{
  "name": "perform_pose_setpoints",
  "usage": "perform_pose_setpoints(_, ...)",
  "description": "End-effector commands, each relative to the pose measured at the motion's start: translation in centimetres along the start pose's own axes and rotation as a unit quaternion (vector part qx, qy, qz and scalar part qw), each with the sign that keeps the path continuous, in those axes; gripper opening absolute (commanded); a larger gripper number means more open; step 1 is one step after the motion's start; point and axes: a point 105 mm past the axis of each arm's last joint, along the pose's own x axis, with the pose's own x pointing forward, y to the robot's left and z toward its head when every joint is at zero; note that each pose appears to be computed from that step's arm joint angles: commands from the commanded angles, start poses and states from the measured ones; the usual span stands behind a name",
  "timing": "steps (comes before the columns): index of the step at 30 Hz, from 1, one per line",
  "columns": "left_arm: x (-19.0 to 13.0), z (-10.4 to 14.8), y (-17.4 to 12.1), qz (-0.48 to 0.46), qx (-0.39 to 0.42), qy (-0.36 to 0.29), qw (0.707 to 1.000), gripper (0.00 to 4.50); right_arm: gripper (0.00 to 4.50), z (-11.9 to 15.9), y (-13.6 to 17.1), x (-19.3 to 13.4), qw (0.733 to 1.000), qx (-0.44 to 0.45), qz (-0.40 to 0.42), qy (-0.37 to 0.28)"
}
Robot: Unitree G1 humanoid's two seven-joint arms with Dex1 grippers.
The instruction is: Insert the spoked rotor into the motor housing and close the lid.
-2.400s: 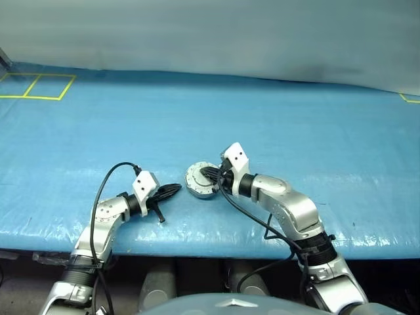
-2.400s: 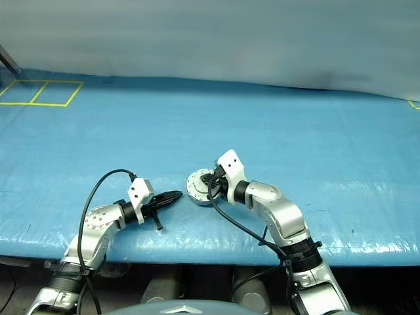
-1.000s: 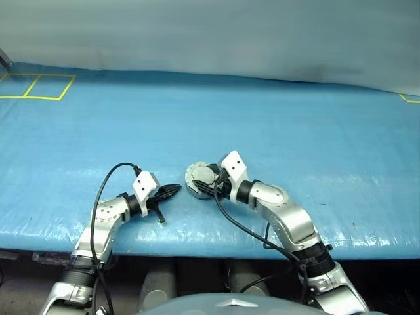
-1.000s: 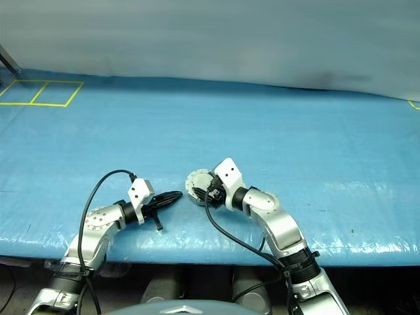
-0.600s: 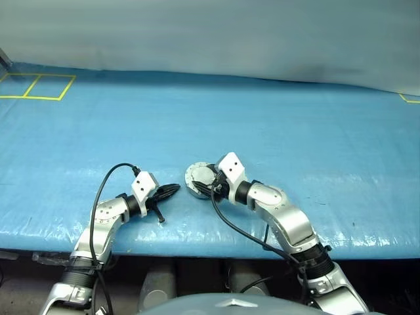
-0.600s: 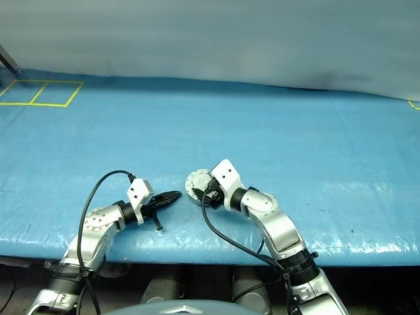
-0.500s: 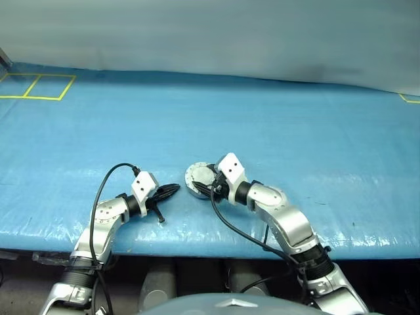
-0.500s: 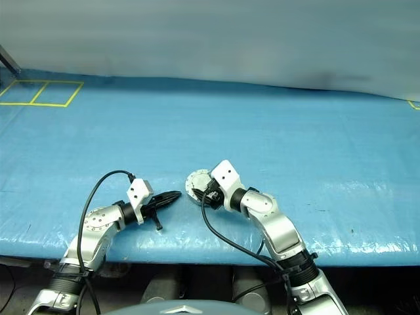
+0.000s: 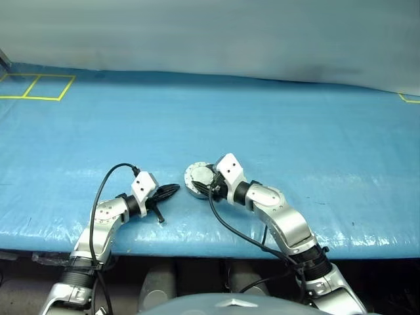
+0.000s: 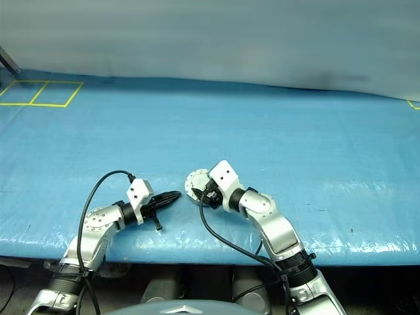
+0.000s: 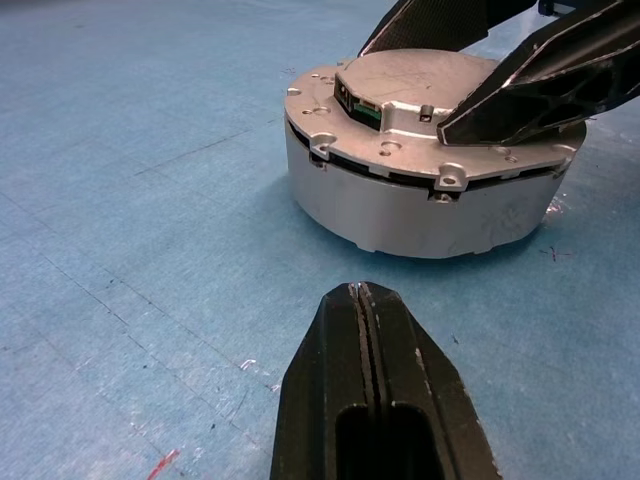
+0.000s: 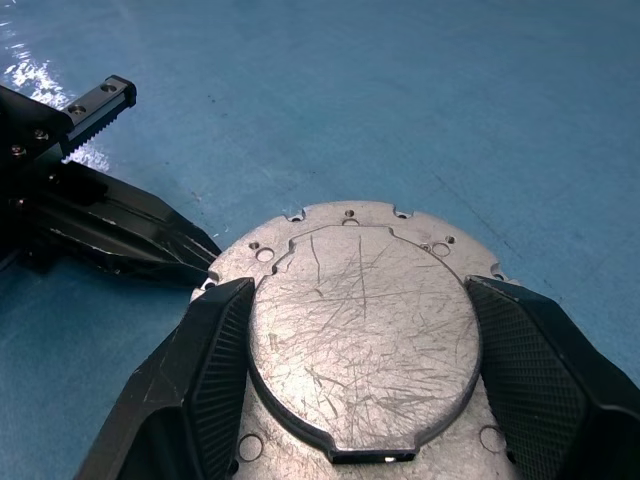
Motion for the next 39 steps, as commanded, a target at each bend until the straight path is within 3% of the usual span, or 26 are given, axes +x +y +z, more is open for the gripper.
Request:
perform_pose_setpoints(1, -0.3, 0.6, 0.3, 0.007, 0.011, -0.009, 1.000, 0.00, 3.06, -1.3, 0.4, 0.4, 1.000, 0.006, 0.000, 0.029)
perform_pose_setpoints(10, -0.3, 1.0, 0.4, 0.013, 0.003, -0.023, 1.000, 0.00, 3.06, -2.9, 0.0, 0.4, 0.997, 0.012, -0.008, 0.074)
perform_pose_setpoints(17, 0.1, 3.4, 1.8, 0.040, -0.053, -0.092, 0.994, 0.00, 3.06, -2.9, 0.0, 0.4, 0.997, 0.012, -0.010, 0.075)
perform_pose_setpoints(22, 0.9, 4.1, 1.4, 0.014, -0.057, -0.098, 0.993, 0.00, 3.06, -2.9, -0.1, 0.3, 0.997, 0.011, -0.014, 0.074)
perform_pose_setpoints(31, 3.2, 4.3, 0.1, -0.039, -0.048, -0.075, 0.995, 0.00, 3.06, -2.9, -0.5, 0.0, 0.997, 0.011, -0.027, 0.072)
perform_pose_setpoints(39, 3.7, 2.6, -0.5, -0.056, -0.031, -0.022, 0.998, 0.00, 3.06, -2.7, -0.6, -0.1, 0.997, 0.012, -0.034, 0.068)
